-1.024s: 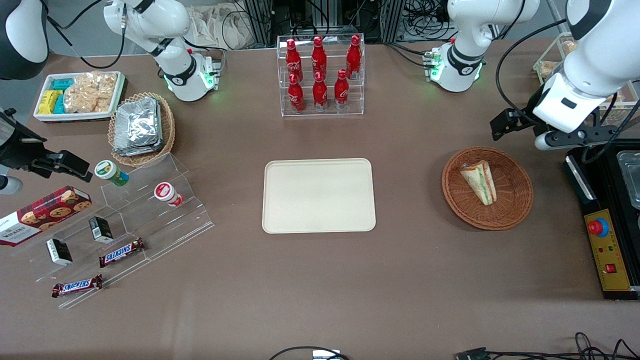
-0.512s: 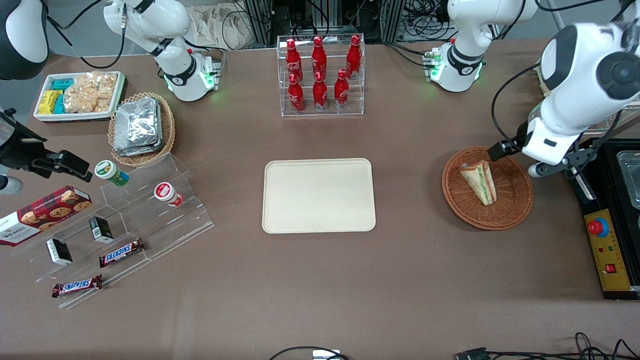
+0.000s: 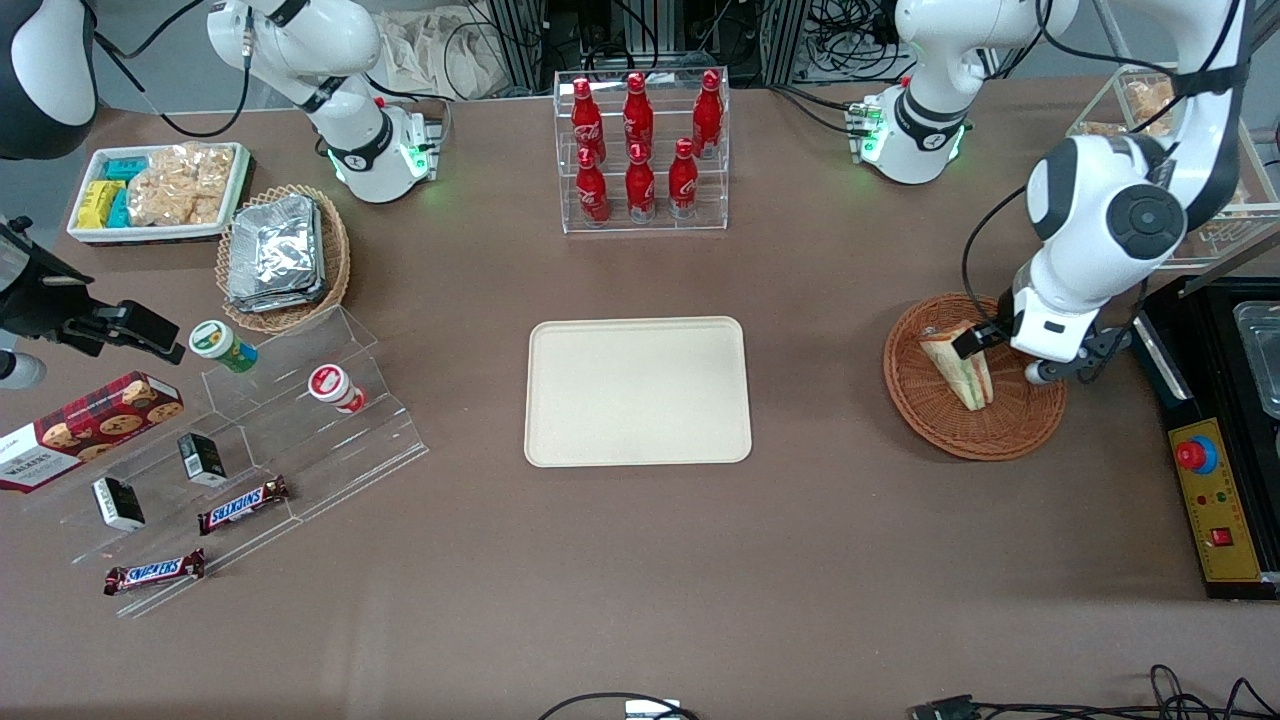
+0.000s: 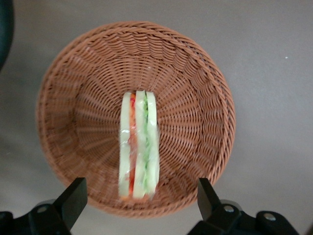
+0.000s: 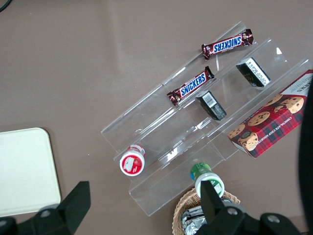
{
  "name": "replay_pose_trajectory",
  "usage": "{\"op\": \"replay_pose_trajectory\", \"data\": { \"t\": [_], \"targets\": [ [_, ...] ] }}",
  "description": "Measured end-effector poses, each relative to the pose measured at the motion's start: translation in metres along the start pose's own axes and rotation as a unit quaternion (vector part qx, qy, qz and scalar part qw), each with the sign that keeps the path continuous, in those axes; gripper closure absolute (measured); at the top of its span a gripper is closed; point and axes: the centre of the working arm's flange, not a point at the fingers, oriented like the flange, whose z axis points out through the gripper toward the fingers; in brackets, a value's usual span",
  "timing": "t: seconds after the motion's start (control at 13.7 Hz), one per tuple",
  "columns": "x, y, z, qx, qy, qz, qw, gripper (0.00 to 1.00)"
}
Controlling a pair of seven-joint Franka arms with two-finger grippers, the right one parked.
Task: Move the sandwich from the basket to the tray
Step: 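Close the left gripper on the wrapped sandwich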
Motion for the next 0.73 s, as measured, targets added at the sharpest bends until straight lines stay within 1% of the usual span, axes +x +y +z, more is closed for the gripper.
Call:
{"op": "replay_pose_trajectory", "data": {
  "t": [0.07, 0.37, 0.51, 0.66, 0.73],
  "targets": [
    [-0.005, -0.002, 0.018, -0.003, 0.003, -0.002, 1.0, 0.0],
    [-0.025, -0.014, 0.081, -0.009, 0.002, -0.009, 0.9999, 0.0],
    [-0.029, -0.016, 0.095, -0.006, -0.005, -0.009, 0.9999, 0.0],
    [-0.03, -0.016, 0.098, -0.004, -0.006, -0.007, 0.9999, 0.0],
    [-0.03, -0.016, 0.098, -0.003, -0.006, -0.005, 1.0, 0.02]
  ]
}}
